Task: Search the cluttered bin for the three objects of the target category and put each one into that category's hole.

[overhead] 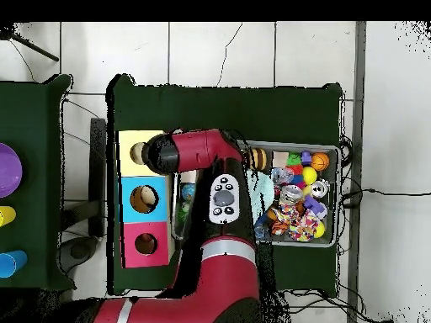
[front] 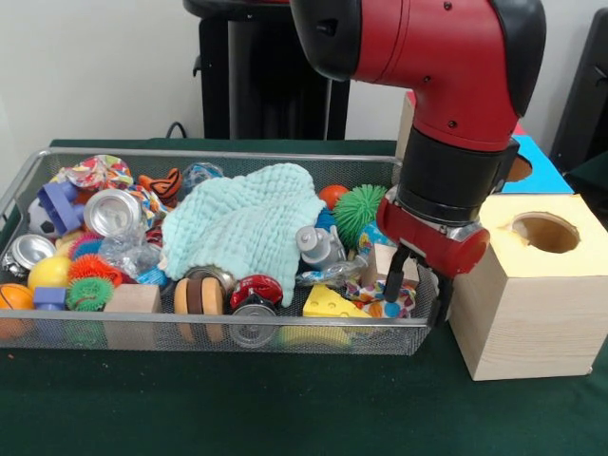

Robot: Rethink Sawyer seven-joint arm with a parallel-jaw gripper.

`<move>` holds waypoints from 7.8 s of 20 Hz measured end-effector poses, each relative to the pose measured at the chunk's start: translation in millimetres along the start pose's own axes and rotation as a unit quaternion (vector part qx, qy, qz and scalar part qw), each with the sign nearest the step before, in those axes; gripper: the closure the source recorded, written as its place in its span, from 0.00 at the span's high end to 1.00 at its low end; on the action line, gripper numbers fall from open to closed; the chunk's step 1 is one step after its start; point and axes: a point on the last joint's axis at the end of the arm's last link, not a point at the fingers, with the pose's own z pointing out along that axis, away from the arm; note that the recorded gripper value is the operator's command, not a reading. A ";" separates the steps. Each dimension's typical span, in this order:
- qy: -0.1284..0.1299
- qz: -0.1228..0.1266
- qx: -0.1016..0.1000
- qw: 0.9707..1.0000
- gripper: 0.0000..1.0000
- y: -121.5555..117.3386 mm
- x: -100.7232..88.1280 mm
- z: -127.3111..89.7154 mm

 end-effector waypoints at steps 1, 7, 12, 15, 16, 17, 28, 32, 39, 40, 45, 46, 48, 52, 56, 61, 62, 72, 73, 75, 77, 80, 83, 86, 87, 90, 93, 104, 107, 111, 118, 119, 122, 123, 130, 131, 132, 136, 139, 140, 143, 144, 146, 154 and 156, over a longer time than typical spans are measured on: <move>0.002 0.001 -0.002 1.000 1.00 -0.4 -0.2 0.1; 0.021 0.015 -0.018 1.000 1.00 -6.8 3.2 0.1; 0.027 0.021 -0.034 0.999 1.00 -10.9 7.0 0.0; 0.022 0.020 -0.045 0.999 1.00 -14.9 7.8 0.7; 0.020 0.018 -0.047 0.999 1.00 -15.4 8.6 0.8; 0.019 0.017 -0.048 0.999 1.00 -15.8 8.8 0.8; 0.015 0.009 -0.056 0.998 1.00 -20.0 10.7 0.8; 0.023 0.008 -0.055 0.998 1.00 -24.1 14.9 -0.1; 0.031 -0.006 -0.045 0.999 1.00 -37.0 27.8 3.3; 0.032 -0.007 -0.043 0.999 1.00 -38.6 29.2 4.0; 0.038 -0.014 -0.038 0.998 1.00 -46.0 36.3 7.3; 0.037 -0.015 -0.038 0.998 1.00 -46.0 36.2 7.8; 0.036 -0.017 -0.038 0.998 1.00 -45.9 35.9 8.7; 0.030 -0.030 -0.037 0.998 1.00 -46.6 36.0 15.4; 0.021 -0.048 -0.035 0.998 1.00 -45.7 37.3 27.2; 0.001 -0.066 -0.030 0.997 1.00 -41.8 31.4 57.0; -0.001 -0.068 -0.029 0.997 1.00 -41.4 30.0 60.9; -0.018 -0.072 -0.001 0.997 0.00 -33.8 8.2 76.3; -0.020 -0.070 -0.002 0.997 0.00 -30.9 5.7 76.6; -0.022 -0.068 -0.001 0.997 0.00 -27.4 2.2 77.8; -0.018 -0.065 0.006 0.998 0.00 -26.5 1.7 77.3; -0.016 -0.062 0.008 0.998 0.00 -26.3 1.7 77.0; -0.013 -0.057 0.008 0.998 0.00 -26.4 1.7 76.7; -0.007 -0.047 0.007 0.999 0.00 -27.2 1.1 75.1; -0.006 -0.045 0.007 0.999 0.00 -27.4 1.0 74.5; 0.004 -0.029 0.006 1.000 0.00 -29.0 -0.2 64.4; 0.016 -0.010 0.008 1.000 0.00 -30.3 -1.2 46.9; 0.051 0.026 0.030 0.998 0.00 -4.5 -8.2 -57.2; 0.055 0.028 0.035 0.997 0.00 1.4 -7.6 -78.2; 0.060 0.027 0.040 0.997 0.00 7.9 -4.2 -100.7; 0.064 0.021 0.056 0.996 0.00 14.5 5.0 -130.9; 0.065 0.020 0.062 0.996 0.00 14.6 6.0 -134.8; 0.070 0.014 0.086 0.994 0.00 16.0 12.2 -152.8; 0.073 0.012 0.095 0.993 0.00 16.8 14.7 -159.3; 0.092 0.005 0.128 0.987 0.00 34.5 33.4 -203.8; 0.092 0.005 0.128 0.988 0.00 36.6 34.5 -207.0; 0.091 0.005 0.126 0.988 0.00 38.9 35.3 -209.6; 0.085 0.003 0.116 0.990 0.00 50.1 37.4 -216.4; 0.083 0.003 0.111 0.990 0.00 58.1 40.2 -216.0; 0.083 0.003 0.112 0.990 0.00 59.5 41.3 -213.8; 0.084 0.002 0.114 0.990 0.00 63.1 44.8 -205.2; 0.083 0.001 0.114 0.990 0.00 64.0 46.3 -200.6; 0.081 -0.001 0.115 0.990 0.00 65.4 49.3 -191.4; 0.056 -0.014 0.097 0.994 0.00 71.1 67.2 -155.4; 0.050 -0.017 0.090 0.995 0.00 73.2 72.1 -148.2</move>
